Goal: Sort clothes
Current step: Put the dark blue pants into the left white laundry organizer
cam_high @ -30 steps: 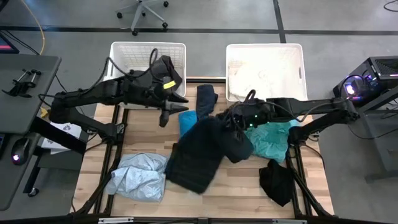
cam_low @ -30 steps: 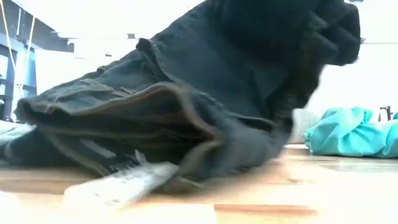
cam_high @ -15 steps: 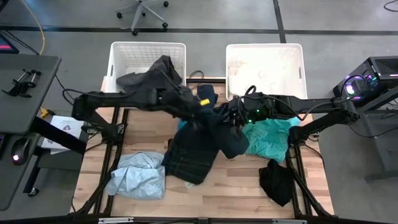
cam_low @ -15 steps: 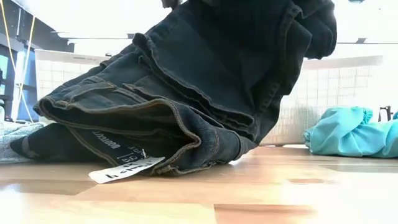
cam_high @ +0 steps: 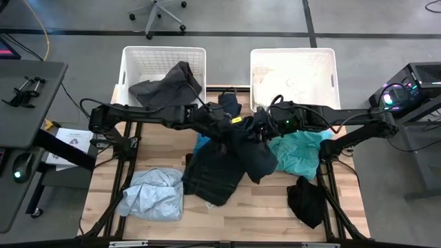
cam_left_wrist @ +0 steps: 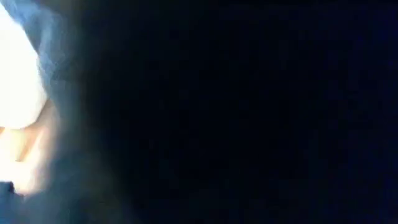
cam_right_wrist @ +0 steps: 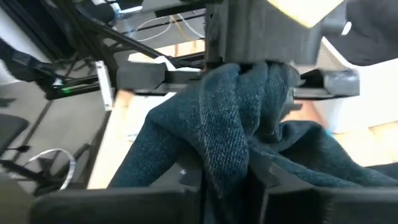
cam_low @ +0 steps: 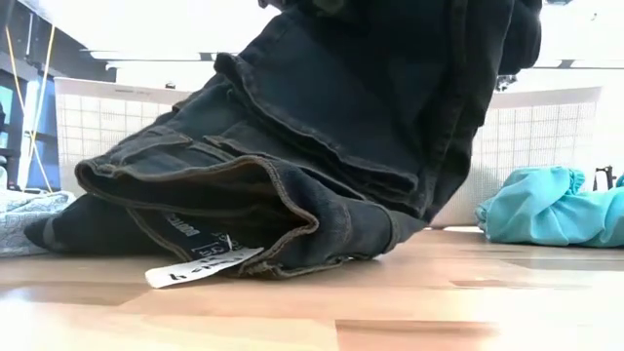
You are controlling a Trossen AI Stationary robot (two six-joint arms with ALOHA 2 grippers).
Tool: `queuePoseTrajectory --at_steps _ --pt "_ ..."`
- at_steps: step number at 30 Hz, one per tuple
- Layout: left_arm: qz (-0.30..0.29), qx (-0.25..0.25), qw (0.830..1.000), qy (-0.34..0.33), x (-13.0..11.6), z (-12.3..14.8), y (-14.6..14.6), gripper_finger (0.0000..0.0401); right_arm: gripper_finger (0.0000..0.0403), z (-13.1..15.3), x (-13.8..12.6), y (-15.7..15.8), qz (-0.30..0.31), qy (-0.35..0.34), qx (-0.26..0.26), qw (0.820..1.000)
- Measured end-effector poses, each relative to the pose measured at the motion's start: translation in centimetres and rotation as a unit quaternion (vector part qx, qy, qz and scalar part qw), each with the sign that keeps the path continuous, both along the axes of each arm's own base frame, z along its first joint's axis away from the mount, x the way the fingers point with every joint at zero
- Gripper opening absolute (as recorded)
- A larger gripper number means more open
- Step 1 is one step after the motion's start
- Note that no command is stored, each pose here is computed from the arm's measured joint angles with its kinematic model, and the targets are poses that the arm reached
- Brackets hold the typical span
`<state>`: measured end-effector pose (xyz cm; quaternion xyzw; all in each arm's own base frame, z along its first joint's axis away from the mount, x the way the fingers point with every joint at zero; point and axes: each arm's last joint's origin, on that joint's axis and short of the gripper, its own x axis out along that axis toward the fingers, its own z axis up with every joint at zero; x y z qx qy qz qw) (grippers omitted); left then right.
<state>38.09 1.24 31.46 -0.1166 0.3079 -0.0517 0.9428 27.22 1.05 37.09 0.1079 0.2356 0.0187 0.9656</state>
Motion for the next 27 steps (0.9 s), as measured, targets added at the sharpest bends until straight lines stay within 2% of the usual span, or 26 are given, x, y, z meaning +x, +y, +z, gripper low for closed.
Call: queuePoseTrajectory --at_steps 2,6,9,12,15,21,27 --pt "-0.001 0.004 1.000 -0.009 -0.4 0.6 0.0 0.0017 0.0083 0.2 -0.4 0.0 0.002 0.004 0.023 1.000" --pt "0.006 -0.003 0.999 -0.035 -1.7 2.7 -0.1 0.0013 0.0138 1.3 -2.4 0.0 -0.006 0.002 0.069 0.998" --pt "0.014 -0.012 0.998 -0.065 -3.2 4.9 -0.2 0.0008 0.0165 2.5 -4.3 0.0 -0.008 -0.018 0.088 0.996" --pt "0.021 -0.006 0.994 -0.106 -4.8 7.7 -0.3 0.0008 0.0175 3.8 -6.2 -0.1 -0.019 -0.049 0.086 0.995" --pt "0.045 0.008 0.987 -0.157 -6.2 10.8 -0.1 0.0007 0.0175 4.7 -7.8 -0.4 -0.052 -0.081 0.060 0.994" --pt "0.126 0.078 0.958 -0.244 -9.0 17.2 1.6 0.0006 0.0176 5.6 -9.6 -0.9 -0.122 -0.113 0.020 0.986" --pt "0.211 0.204 0.919 -0.264 -13.0 22.4 5.2 0.0005 0.0176 5.6 -9.6 -1.0 -0.135 -0.111 0.014 0.985"
